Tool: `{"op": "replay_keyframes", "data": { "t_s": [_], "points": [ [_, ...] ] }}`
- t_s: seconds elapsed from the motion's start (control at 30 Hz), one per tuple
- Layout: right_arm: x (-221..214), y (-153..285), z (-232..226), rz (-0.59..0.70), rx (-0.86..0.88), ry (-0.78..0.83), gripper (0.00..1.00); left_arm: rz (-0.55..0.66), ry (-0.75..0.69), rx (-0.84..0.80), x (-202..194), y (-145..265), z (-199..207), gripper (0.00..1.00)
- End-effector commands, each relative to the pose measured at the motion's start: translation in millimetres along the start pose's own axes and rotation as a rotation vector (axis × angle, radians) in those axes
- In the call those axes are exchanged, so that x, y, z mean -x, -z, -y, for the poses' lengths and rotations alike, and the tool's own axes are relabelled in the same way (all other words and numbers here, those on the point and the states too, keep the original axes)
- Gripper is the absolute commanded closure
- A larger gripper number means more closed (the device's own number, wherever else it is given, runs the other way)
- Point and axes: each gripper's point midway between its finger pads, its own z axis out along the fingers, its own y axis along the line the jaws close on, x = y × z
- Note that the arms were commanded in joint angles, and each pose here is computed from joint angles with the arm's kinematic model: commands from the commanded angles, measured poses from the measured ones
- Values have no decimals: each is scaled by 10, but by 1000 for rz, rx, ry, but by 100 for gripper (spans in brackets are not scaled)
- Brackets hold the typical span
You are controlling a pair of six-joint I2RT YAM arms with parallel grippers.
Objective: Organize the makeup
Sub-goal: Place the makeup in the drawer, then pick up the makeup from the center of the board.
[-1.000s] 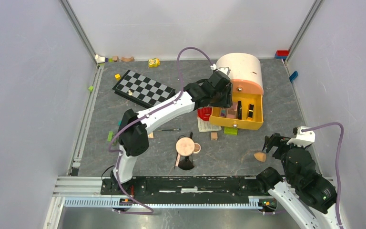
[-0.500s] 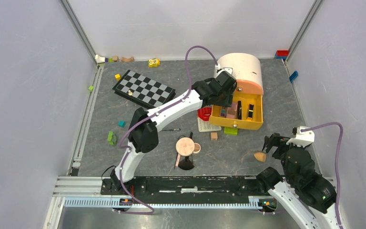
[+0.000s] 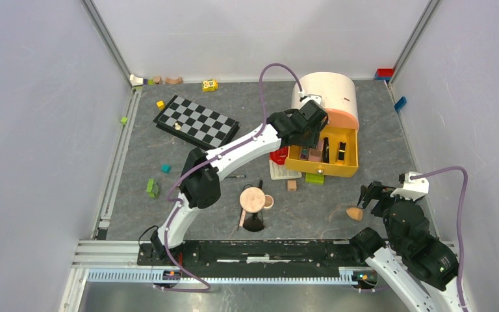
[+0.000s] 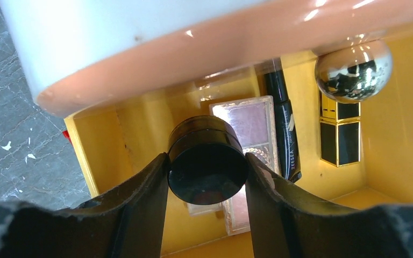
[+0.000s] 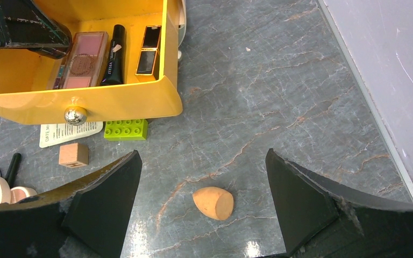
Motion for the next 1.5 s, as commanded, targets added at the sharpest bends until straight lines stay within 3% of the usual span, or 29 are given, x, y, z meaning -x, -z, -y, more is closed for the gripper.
{"op": "replay_keyframes", "data": {
  "t_s": [0.0,0.57,1.1,1.23,1.47],
  "points": [
    [58,-6,-26,27,12,-13,7,27,-46,30,101,12,-56,43],
    [61,1,-25,32,16,-19,7,59,-43,-14,248,186,45,34],
    [58,-2,-23,30,13,-17,7,284,-54,-280,969,1386,394,33],
    [58,-4,-23,29,12,-16,7,342,-36,-305,988,1715,277,32],
    [56,-4,-22,30,12,-19,7,369,-2,-231,665,2039,-230,31]
  ]
}}
